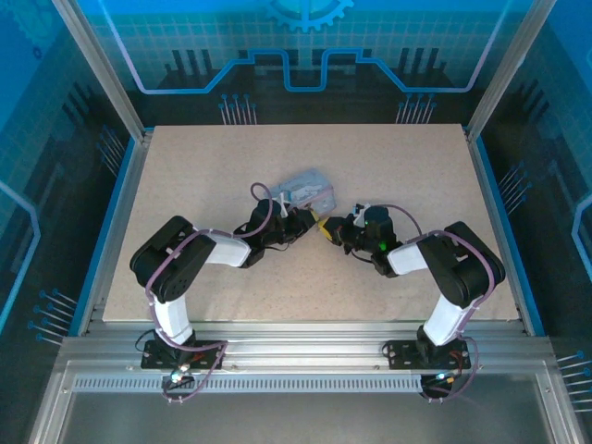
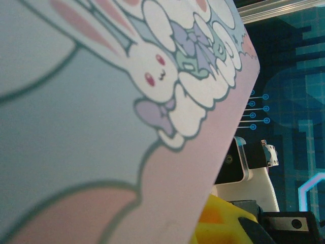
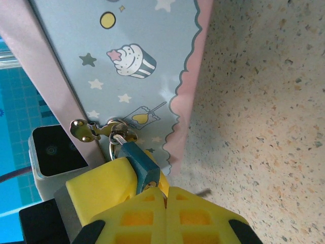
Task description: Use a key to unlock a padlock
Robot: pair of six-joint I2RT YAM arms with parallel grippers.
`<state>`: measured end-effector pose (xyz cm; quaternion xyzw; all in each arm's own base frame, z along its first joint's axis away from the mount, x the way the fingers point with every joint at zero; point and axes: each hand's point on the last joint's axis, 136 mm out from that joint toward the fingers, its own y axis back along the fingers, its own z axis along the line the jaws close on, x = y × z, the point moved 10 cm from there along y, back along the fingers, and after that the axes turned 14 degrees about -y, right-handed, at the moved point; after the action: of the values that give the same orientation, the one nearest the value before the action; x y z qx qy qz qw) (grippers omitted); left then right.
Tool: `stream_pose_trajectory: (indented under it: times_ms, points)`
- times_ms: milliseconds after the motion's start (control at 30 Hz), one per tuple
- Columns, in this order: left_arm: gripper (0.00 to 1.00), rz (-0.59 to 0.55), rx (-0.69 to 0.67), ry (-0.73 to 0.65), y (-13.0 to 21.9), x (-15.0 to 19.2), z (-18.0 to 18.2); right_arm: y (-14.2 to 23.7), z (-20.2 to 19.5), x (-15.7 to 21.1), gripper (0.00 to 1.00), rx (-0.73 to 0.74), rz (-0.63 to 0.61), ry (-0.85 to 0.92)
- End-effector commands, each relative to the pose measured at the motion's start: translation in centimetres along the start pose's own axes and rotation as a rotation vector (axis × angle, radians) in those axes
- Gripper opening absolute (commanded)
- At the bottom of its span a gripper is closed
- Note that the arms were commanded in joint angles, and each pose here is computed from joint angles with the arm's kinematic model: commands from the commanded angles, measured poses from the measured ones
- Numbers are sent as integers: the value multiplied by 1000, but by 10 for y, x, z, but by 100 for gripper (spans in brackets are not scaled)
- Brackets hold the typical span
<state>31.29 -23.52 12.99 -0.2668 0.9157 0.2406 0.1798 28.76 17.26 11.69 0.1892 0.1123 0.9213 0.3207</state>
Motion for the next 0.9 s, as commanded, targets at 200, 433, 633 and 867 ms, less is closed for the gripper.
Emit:
stream_pose_trajectory:
  times_ms: [200, 433, 633, 867]
  points:
    - [0, 165, 234, -59, -4, 24, -39, -7, 20, 2, 0, -57, 14, 20]
    - [0, 170, 233, -57, -5, 26, -38, -10, 21, 3, 0, -65, 25, 13]
    - [0, 170, 229, -61, -4, 26, -39, -10, 23, 3, 0, -77, 30, 3]
    - [0, 161, 200, -49, -1, 23, -31, 0, 10, 2, 1, -33, 21, 15]
